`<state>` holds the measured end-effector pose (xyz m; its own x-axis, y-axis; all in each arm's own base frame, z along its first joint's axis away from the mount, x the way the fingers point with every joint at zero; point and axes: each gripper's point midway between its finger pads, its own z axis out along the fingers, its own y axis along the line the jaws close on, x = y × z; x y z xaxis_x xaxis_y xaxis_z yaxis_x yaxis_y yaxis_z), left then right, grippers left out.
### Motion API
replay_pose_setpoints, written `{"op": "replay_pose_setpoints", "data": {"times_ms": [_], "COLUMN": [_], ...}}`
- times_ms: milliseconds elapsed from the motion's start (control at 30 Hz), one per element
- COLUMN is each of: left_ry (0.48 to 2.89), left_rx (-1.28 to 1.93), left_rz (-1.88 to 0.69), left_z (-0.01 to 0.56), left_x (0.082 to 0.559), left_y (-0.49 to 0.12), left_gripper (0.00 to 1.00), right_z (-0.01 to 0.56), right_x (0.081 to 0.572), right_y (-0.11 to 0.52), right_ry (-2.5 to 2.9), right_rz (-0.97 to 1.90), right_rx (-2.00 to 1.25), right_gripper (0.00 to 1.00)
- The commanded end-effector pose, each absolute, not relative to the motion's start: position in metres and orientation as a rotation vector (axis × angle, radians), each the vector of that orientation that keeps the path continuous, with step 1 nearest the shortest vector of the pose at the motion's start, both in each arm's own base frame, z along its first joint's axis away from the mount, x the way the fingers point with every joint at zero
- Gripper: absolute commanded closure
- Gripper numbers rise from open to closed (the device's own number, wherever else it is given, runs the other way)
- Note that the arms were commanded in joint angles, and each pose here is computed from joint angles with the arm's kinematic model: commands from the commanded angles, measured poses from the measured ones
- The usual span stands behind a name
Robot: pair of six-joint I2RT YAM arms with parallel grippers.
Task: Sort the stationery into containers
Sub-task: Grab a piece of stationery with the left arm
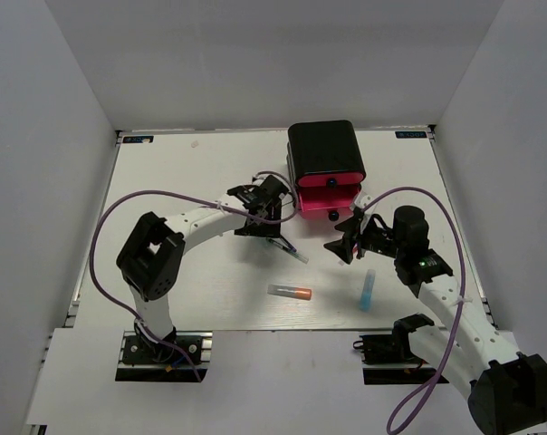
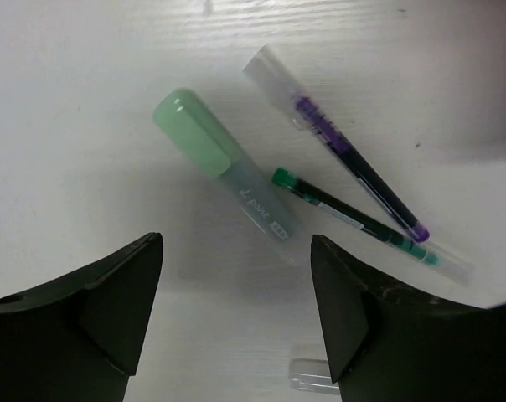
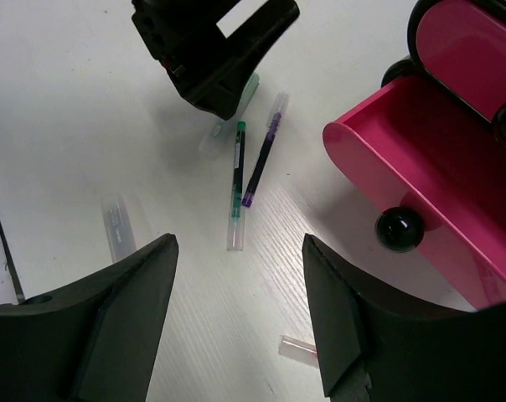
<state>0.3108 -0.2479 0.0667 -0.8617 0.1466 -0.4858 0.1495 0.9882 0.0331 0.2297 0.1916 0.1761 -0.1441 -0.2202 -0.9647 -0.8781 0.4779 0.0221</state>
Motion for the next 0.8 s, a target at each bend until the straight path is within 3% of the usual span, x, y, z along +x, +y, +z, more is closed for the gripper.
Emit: {"op": "replay_pose_setpoints", "data": {"times_ms": [0, 300, 767], "left_ry": [2.67, 2.647, 2.599], "left_rx": [-0.263, -0.584, -0.701], "left_rz": [-0.033, -0.109, -0.217], "left_z": [0.07, 0.051, 0.049], "left_x": [0.305, 0.306, 0.33], "left_y": [-0.235, -0.228, -0.251], "left_gripper": [0.2, 0.33, 0.36], "right_z": [0.19, 0.194, 0.191], "right_x": [0.234, 0.236, 0.237], "right_y": [0.19, 0.188, 0.186], "right_ry": [1.583, 1.572, 1.58], "right_rz": [0.727, 0.71, 0.706], "right_rx": [-0.957, -0.949, -0.942], "right_gripper": [0.33, 0.33, 0.33]}}
